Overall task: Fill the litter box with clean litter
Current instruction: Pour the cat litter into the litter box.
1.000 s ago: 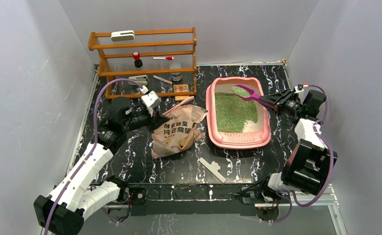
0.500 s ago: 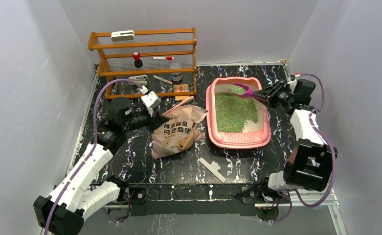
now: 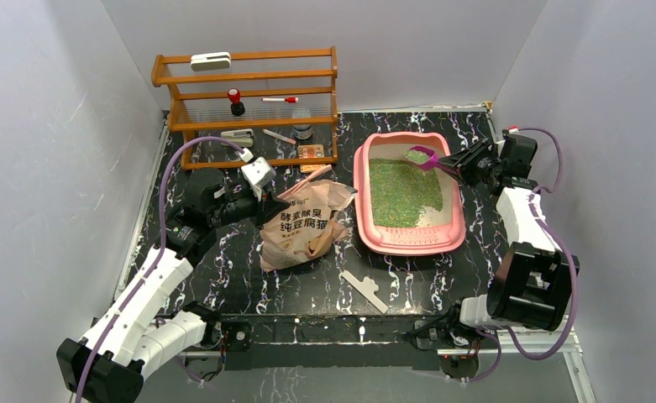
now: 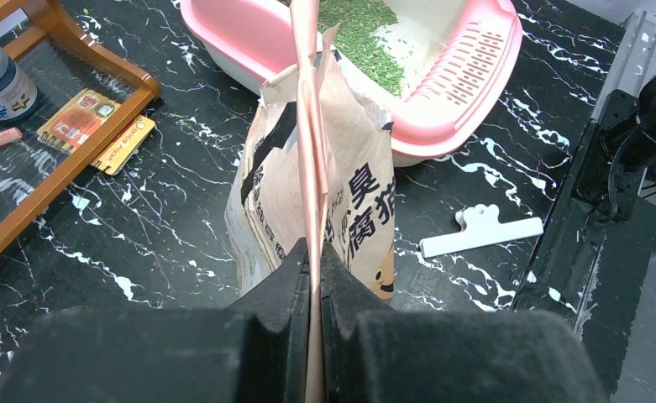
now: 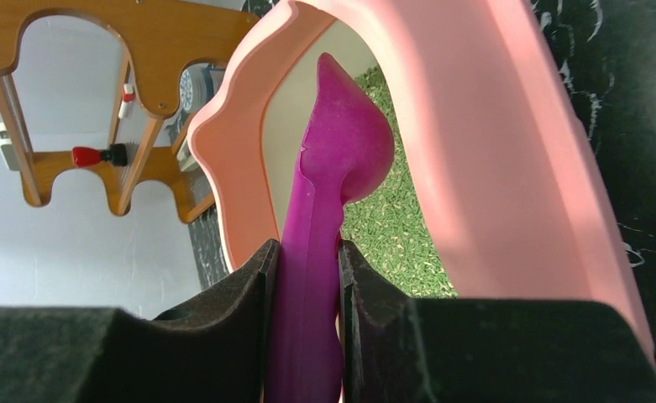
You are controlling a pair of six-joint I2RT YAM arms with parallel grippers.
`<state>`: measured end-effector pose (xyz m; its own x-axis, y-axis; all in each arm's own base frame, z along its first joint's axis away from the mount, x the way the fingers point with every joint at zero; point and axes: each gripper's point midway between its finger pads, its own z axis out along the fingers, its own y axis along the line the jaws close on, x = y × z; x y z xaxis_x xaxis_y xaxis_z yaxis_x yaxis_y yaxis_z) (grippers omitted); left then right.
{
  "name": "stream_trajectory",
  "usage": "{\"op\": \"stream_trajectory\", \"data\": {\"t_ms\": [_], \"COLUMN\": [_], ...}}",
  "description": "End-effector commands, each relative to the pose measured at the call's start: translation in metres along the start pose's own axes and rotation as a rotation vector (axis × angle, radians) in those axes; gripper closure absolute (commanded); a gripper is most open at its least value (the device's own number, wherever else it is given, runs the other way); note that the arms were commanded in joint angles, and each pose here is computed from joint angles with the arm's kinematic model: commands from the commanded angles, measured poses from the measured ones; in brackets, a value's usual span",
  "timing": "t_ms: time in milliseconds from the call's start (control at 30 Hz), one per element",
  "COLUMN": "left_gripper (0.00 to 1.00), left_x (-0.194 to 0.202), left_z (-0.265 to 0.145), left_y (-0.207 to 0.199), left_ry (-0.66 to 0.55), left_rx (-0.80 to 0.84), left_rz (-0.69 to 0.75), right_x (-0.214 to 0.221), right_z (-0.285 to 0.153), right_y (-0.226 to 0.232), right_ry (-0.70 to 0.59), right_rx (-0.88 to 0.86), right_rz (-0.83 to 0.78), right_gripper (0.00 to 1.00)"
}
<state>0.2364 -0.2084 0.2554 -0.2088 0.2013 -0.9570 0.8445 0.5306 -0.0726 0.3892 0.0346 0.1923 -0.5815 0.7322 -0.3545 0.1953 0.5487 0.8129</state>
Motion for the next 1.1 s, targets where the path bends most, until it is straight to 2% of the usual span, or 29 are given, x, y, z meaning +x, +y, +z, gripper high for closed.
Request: {"op": "stream_trajectory", "data": {"t_ms": [0, 267, 500, 733, 1067], "left_gripper": [1.0, 1.0, 1.0, 1.0, 1.0], "left_x": [-0.033, -0.033, -0.029, -0.028, -0.025], "left_z": [-0.008, -0.008, -0.006, -0.008, -0.011], "left_y": [-0.006, -0.008, -0.009, -0.013, -0.016], "left_ry": [-0.116, -0.115, -0.103, -0.105, -0.105], "left_rx": [0.01, 0.019, 0.039, 0.053, 0.059], "left_rz": [0.089, 0.09, 0.097, 0.104, 0.103], "right_x": [-0.025, -0.007, 0.027, 0.084, 0.128], "right_z": [-0.026, -0.048, -0.076, -0.099, -0.131], "right_y": [0.024, 0.008, 0.004, 0.001, 0.002], "right_ry": [-0.157, -0.182, -0.156, -0.032, 0.021], "right_rx": [-0.008, 0.059, 0.072, 0.027, 0.012], "right_rz": [-0.1, -0.094, -0.092, -0.038, -0.014], "right_gripper": [1.0, 1.0, 1.0, 1.0, 1.0]}}
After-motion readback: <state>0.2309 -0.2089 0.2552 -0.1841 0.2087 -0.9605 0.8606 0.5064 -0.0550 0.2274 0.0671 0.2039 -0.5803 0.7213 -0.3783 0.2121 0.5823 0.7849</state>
